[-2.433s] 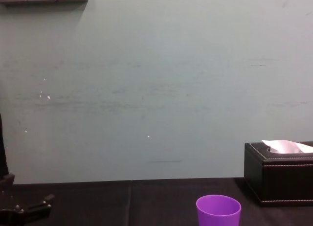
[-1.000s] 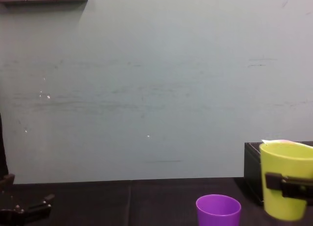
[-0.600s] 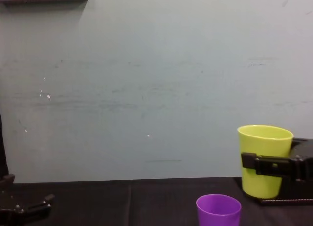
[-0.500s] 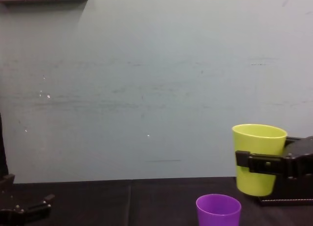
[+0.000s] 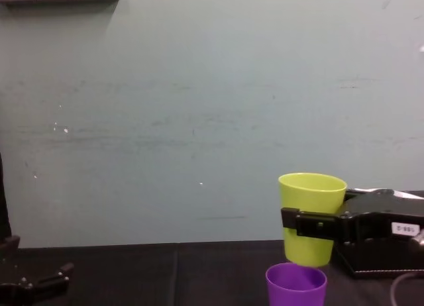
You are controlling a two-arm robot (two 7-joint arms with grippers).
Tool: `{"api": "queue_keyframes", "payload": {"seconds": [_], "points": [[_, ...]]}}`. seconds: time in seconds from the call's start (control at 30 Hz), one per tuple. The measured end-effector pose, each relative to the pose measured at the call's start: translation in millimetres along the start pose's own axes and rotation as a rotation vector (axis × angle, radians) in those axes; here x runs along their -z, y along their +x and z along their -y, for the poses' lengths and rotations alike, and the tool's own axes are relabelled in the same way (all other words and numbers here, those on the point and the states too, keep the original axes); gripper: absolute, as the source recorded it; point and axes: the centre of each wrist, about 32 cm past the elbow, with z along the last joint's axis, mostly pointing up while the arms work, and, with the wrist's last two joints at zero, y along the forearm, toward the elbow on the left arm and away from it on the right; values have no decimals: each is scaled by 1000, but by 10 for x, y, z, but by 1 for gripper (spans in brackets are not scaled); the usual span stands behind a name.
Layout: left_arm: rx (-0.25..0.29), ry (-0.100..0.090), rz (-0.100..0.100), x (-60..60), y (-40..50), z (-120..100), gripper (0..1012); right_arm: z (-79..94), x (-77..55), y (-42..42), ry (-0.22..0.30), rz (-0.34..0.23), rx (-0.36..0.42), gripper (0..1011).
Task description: Stack the three plastic cups sequentially using one hand.
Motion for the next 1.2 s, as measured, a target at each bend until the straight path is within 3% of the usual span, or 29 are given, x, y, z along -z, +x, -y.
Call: {"api": "queue_keyframes", "payload": {"seconds": [1.2], "points": [[0, 0, 0, 0, 0, 0, 1011, -171, 235, -17, -31, 0, -10, 734]]}}
